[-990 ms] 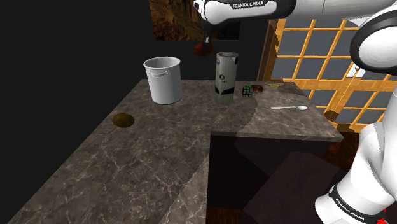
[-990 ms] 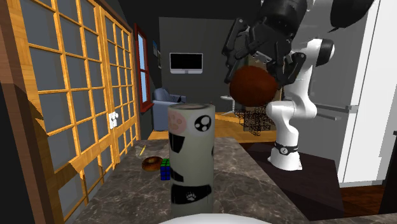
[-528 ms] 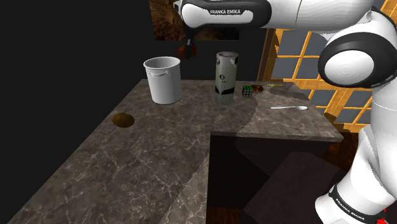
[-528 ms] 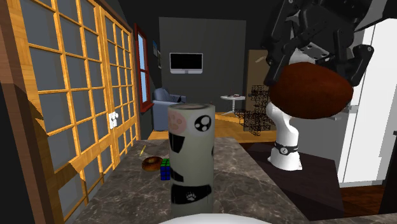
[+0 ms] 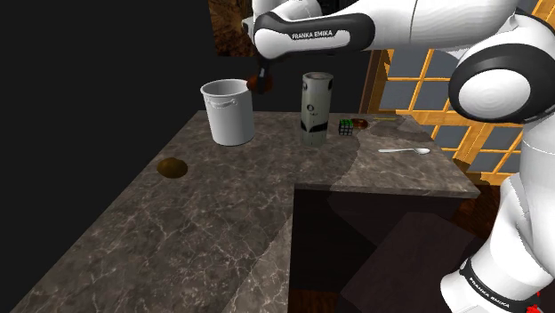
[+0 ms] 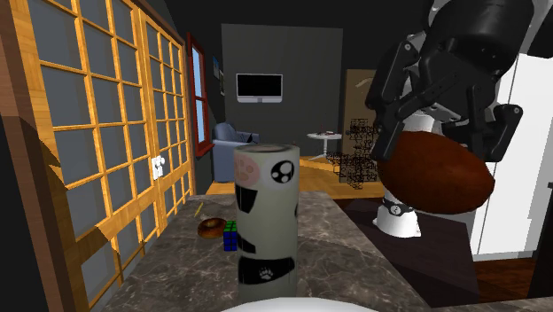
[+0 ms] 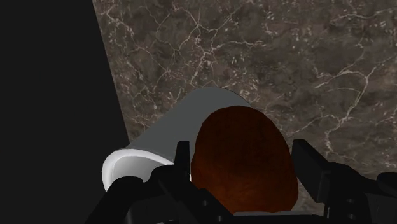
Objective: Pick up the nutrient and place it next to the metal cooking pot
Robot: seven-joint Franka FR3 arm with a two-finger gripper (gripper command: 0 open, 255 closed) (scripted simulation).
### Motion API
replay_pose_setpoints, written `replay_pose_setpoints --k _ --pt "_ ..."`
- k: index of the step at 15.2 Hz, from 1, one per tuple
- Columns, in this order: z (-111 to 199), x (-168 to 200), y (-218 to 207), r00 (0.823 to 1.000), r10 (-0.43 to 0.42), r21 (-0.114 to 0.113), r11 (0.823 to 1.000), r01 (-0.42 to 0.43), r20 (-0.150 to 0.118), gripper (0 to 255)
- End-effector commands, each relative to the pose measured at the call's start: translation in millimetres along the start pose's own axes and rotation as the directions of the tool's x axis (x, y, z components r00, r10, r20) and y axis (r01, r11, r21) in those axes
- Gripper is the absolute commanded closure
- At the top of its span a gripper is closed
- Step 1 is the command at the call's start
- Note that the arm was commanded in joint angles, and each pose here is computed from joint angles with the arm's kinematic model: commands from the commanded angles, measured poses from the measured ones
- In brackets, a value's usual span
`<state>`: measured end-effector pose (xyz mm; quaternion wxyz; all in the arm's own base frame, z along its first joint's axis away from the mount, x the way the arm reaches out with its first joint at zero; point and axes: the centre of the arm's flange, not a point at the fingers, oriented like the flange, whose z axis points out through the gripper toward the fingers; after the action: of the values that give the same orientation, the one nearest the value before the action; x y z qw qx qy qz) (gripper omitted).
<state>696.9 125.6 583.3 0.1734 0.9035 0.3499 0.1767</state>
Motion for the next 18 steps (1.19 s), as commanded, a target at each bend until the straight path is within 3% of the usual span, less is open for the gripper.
replay_pose_setpoints --k 1,18 --pt "9.4 -0.9 -5.1 1.0 0.0 0.0 1.0 0.0 0.0 255" --pt "88.1 -18.7 -44.3 1.0 0.0 0.0 1.0 0.0 0.0 255"
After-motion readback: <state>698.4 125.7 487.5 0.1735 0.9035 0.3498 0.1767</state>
